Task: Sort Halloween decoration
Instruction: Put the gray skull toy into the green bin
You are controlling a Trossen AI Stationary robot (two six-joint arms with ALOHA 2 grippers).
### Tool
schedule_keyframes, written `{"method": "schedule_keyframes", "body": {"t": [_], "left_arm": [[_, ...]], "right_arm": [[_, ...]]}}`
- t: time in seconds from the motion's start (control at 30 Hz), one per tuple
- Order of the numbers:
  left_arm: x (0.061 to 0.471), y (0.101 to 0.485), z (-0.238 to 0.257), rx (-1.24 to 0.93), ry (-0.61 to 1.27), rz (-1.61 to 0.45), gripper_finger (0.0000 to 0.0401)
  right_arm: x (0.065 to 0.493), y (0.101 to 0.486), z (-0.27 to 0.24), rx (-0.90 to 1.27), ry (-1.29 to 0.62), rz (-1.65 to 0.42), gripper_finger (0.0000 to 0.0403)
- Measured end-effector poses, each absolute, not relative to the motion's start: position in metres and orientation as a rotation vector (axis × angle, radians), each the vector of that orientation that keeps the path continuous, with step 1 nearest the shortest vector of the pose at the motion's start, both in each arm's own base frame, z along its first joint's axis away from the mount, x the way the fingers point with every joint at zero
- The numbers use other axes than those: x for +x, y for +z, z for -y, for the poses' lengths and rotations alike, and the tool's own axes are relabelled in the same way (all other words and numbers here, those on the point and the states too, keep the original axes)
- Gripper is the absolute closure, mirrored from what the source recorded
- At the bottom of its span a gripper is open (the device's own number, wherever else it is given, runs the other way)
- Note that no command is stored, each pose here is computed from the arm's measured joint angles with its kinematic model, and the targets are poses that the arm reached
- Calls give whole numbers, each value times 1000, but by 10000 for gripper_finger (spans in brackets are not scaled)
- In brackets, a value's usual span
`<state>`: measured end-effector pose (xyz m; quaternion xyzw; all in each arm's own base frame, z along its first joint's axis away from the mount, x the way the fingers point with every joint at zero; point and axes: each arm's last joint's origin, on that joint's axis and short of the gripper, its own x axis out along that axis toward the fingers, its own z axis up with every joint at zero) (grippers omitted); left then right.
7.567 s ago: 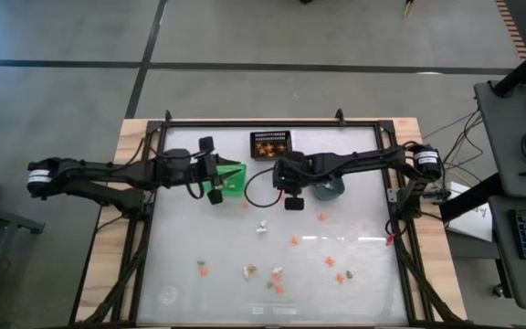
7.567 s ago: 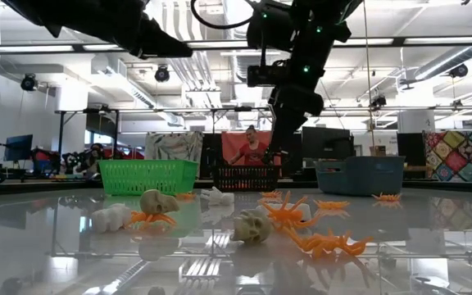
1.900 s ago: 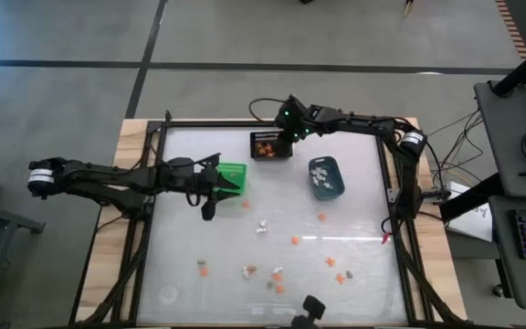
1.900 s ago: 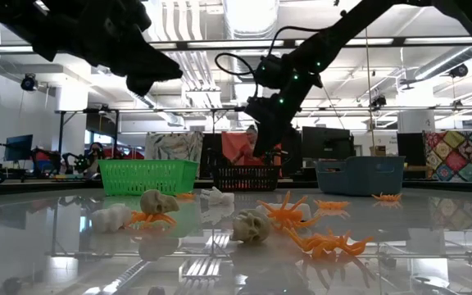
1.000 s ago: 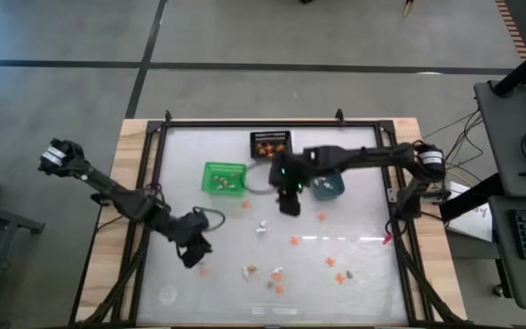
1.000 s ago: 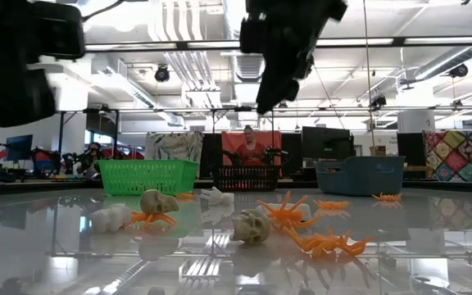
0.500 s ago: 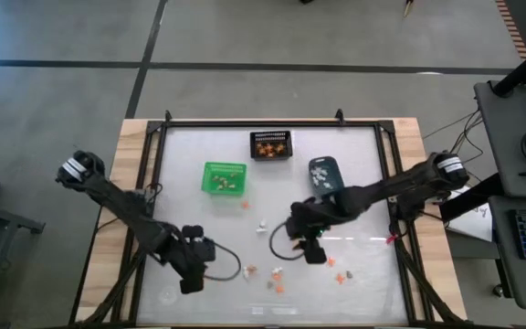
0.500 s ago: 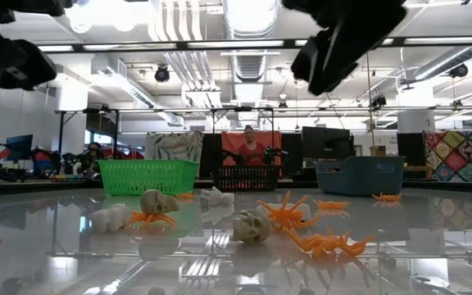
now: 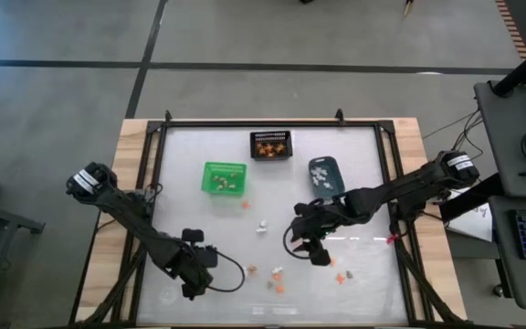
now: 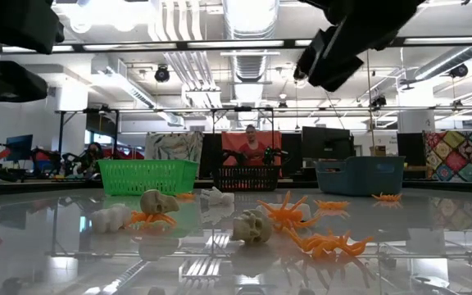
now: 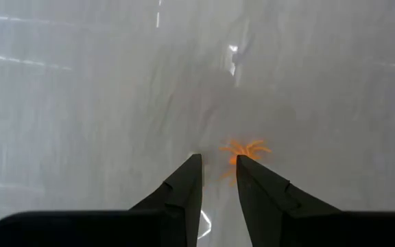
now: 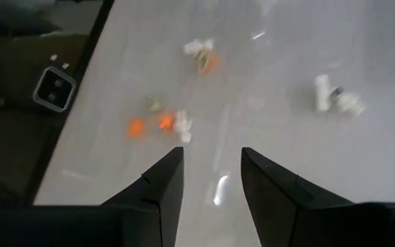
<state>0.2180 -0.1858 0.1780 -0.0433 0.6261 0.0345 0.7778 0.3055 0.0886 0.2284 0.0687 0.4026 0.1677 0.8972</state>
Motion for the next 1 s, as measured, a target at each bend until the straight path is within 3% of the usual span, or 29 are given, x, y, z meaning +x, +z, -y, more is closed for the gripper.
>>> {"method": "schedule_keyframes", "body": {"t": [0.3, 0.63, 1.0], "left_arm": [[213, 176, 186, -66, 111, -1352, 319], [208, 175, 189, -63, 116, -1356, 250], [203, 169, 188, 16, 144, -1326, 246]], "right_arm": [[315, 243, -87, 64, 327, -759, 263], [326, 258, -92, 77, 351, -555, 243], [334, 238, -94, 155, 322, -610, 252]]}}
